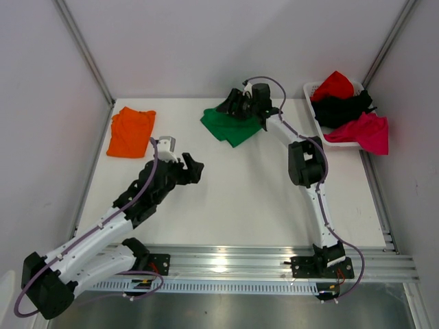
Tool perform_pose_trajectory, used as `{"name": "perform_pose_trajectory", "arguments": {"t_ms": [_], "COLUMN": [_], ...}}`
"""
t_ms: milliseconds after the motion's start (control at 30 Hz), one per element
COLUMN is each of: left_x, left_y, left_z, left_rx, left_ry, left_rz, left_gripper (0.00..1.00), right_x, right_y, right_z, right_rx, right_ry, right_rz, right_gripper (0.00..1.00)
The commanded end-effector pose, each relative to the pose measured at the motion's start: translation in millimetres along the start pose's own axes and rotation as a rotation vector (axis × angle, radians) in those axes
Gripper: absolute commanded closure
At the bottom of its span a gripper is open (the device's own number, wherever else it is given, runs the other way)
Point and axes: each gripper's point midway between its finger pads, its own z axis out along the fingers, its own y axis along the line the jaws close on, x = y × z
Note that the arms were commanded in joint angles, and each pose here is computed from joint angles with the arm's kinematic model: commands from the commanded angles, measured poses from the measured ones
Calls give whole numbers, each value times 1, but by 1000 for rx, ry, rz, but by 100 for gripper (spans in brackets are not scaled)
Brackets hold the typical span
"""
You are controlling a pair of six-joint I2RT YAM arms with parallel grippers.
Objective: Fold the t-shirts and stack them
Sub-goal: Fold the tshirt
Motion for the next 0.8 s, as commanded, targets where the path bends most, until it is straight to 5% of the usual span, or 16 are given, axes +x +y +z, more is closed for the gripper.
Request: {"name": "perform_pose_trajectory", "arguments": {"t_ms": [0, 767], "left_x": [3, 38], "left_y": [-6, -9], "left_z": [8, 24], "left_rx": [30, 63], "left_ry": [5, 91], "left_rz": [-34, -75], "left_gripper": [21, 21], "right_x": [-28, -14], "right_y": [19, 4], "right_z": [2, 16], "right_rx": [-26, -23], "right_ry": [-47, -18], "right_rz": [-57, -69], "right_gripper": [22, 22]}}
